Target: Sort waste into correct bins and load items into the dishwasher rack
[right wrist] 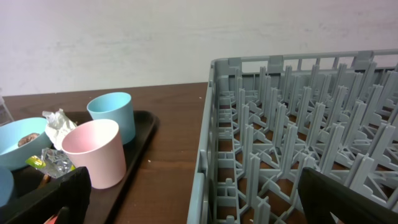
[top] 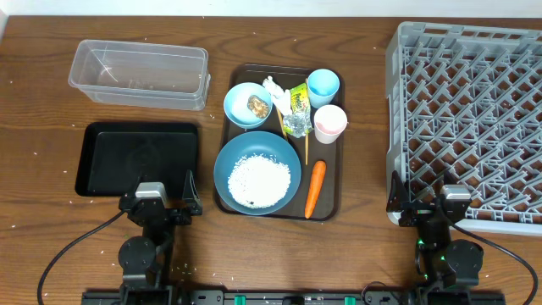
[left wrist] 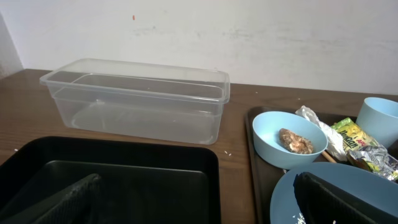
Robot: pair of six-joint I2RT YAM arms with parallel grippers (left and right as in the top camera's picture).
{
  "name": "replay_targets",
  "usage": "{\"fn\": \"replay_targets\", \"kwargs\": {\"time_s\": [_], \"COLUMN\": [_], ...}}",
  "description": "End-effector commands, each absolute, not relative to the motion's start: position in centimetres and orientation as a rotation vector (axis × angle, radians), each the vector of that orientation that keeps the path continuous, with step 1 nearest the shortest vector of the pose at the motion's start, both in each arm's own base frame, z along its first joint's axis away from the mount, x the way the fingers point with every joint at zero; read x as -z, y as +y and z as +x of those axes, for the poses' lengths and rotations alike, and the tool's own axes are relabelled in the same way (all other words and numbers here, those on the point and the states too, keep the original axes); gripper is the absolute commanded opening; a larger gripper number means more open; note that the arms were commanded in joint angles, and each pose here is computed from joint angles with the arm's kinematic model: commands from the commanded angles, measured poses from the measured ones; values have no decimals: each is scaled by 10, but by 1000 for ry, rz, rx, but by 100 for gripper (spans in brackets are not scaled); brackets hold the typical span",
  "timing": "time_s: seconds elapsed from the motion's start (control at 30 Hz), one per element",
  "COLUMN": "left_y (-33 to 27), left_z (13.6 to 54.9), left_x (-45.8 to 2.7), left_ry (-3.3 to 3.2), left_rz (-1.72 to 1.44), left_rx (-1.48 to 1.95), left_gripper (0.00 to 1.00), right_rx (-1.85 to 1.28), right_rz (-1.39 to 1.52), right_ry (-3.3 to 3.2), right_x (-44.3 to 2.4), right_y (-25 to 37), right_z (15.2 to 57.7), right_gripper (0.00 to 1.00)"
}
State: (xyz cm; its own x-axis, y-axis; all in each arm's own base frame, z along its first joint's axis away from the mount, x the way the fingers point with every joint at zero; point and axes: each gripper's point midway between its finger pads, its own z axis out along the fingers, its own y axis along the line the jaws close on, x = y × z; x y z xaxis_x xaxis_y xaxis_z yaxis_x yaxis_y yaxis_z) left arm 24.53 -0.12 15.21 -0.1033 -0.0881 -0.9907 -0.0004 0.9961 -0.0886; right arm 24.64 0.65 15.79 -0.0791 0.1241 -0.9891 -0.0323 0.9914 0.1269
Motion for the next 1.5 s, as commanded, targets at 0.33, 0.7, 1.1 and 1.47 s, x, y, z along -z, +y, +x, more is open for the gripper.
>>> {"fn": "replay_targets", "kwargs": {"time_s": [0.33, 0.7, 1.1, 1.47], "left_y": [8, 8, 8, 8], "left_z": [244, 244, 244, 244], "left_x": [-135, -135, -135, -135], "left_ry": [1730, 1730, 1730, 1730], "left_rz": [-97, -97, -97, -97], "left_rx": [10, 10, 10, 11], "left_gripper": [98, 98, 98, 98], "right_rx": [-143, -143, -143, -145], "right_rz": [71, 71, 71, 69], "right_ry": [1642, 1642, 1642, 1621], "right_x": [-158, -158, -158, -163], "right_y": [9, 9, 9, 9], "right_z": [246, 246, 246, 246], "right_gripper": [99, 99, 99, 99]}}
